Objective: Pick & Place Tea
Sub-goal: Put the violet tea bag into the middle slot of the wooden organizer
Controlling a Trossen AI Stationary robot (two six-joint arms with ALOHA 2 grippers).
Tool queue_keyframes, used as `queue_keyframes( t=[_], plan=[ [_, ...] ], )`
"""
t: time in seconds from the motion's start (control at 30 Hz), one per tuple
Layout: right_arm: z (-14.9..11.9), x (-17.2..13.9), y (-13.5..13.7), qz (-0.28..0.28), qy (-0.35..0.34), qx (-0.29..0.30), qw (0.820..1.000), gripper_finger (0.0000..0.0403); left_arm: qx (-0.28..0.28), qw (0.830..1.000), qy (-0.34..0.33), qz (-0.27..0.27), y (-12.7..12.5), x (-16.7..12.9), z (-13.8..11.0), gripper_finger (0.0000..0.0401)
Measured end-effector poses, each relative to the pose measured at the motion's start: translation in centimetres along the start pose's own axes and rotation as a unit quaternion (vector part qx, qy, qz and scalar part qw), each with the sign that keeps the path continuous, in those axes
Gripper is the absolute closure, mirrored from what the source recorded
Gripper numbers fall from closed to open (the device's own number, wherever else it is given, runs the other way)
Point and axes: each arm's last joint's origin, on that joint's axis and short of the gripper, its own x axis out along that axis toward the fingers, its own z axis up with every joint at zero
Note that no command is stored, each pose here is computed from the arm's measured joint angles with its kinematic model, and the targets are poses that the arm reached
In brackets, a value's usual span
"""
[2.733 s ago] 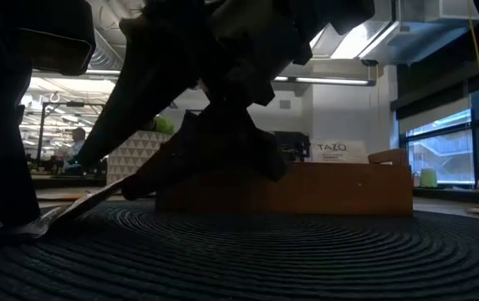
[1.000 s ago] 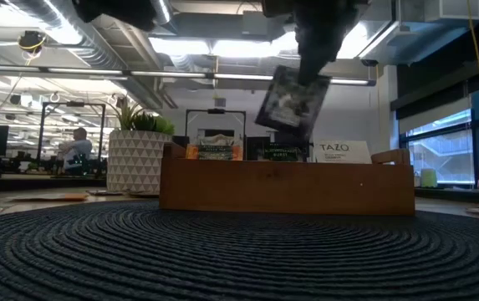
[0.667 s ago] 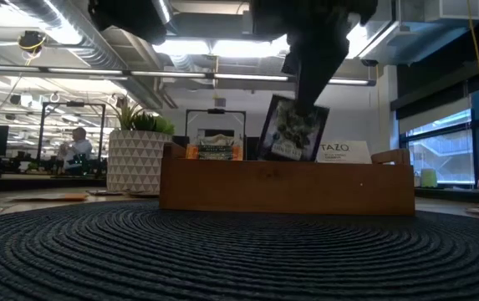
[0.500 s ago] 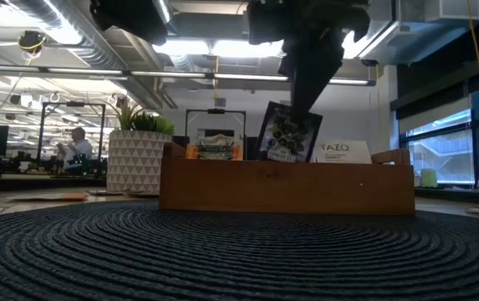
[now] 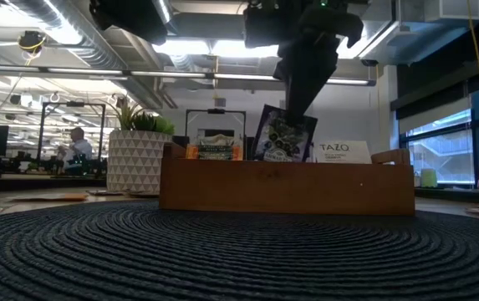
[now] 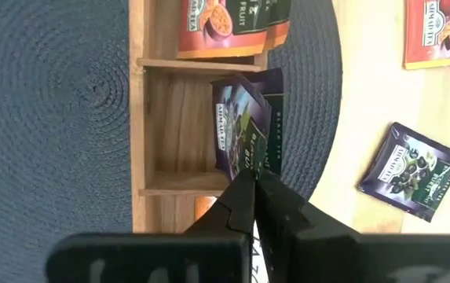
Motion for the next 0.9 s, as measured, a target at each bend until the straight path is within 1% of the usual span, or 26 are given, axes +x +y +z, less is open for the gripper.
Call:
queue_keyframes(
  t=[0.8,0.9],
  plan=[
    [0.08,0.00,-0.02,0.000,-0.004,-0.009,1.000,0.0388,0.000,1.000,0.000,0.000,0.00,-0.01,0.01,0.0317],
    [0.08,0.00,-0.02,0.000,-0.004,-0.009,1.000,0.0381,0.000,1.000,0.000,0.000,0.00,-0.01,0.01,0.0317]
  ],
)
